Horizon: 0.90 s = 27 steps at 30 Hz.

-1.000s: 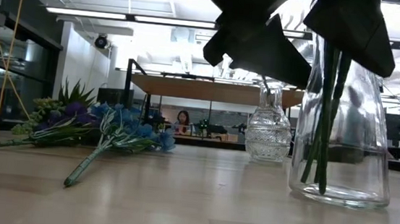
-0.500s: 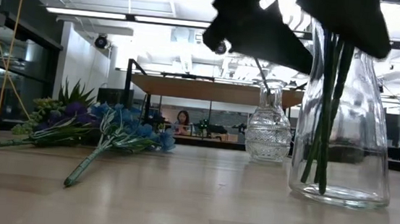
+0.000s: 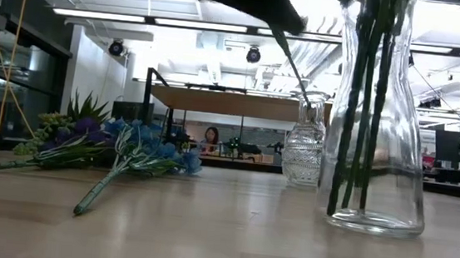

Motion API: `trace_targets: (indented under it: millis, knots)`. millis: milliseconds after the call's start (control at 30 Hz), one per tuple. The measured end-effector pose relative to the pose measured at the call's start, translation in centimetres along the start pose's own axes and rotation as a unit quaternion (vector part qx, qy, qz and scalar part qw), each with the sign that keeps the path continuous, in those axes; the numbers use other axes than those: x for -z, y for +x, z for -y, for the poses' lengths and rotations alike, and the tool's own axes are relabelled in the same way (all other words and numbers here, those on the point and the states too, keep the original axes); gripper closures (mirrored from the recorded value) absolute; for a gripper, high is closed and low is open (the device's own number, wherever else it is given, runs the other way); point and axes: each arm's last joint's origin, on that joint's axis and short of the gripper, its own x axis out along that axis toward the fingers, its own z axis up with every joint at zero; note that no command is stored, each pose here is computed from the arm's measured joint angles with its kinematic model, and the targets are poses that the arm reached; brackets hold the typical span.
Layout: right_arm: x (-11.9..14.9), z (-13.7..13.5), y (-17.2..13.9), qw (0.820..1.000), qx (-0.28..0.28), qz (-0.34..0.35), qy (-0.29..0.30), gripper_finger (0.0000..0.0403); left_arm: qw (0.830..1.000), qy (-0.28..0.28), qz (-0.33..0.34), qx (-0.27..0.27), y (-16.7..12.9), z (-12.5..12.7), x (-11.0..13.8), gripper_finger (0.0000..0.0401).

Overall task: Pick and place flowers into a vace then onto a shelf
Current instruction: Put the blue flowers into the top transparent vase

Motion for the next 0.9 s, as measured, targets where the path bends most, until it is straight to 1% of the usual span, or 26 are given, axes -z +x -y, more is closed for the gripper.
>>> trace_targets:
  millis: [33,133,167,233,367,467,567,767,900]
  knots:
    - [0.0,0.0,0.0,1.000,0.000,0.000,-0.001,0.0289,1.000,0.008,-0.008,-0.003,-0.7,-0.1,0.1,0.0080]
    - [0.0,0.0,0.0,1.000,0.000,0.003,-0.002,0.0289,1.000,0.006,-0.003,-0.006,-1.6,0.1,0.0,0.0080]
    - [0.0,0.0,0.0,1.000,0.001,0.003,-0.002,0.0289,1.000,0.017,-0.012,-0.010,-2.2,0.1,0.3,0.0080]
    - [0.0,0.0,0.0,1.000,0.001,0.003,-0.002,0.0289,1.000,0.009,-0.017,-0.009,-2.5,-0.1,0.2,0.0080]
    - [0.0,0.0,0.0,1.000,0.000,0.003,-0.002,0.0289,0.999,0.009,-0.049,-0.019,-3.9,-0.4,0.8,0.0080]
    - [0.0,0.0,0.0,1.000,-0.001,0.007,-0.002,0.0289,0.996,0.020,-0.083,-0.034,-4.8,-0.6,1.8,0.0080]
    - [-0.1,0.0,0.0,1.000,-0.003,0.013,-0.006,0.0289,0.992,0.014,-0.117,-0.040,-5.4,-0.7,2.6,0.0080]
    - [-0.2,0.0,-0.1,0.999,-0.008,0.026,-0.018,0.0289,0.984,-0.001,-0.161,-0.082,-6.2,-1.3,3.8,0.0080]
    - [-0.6,0.1,-0.8,0.998,-0.032,0.052,-0.026,0.0289,0.977,-0.021,-0.185,-0.100,-6.4,-1.8,4.1,0.0080]
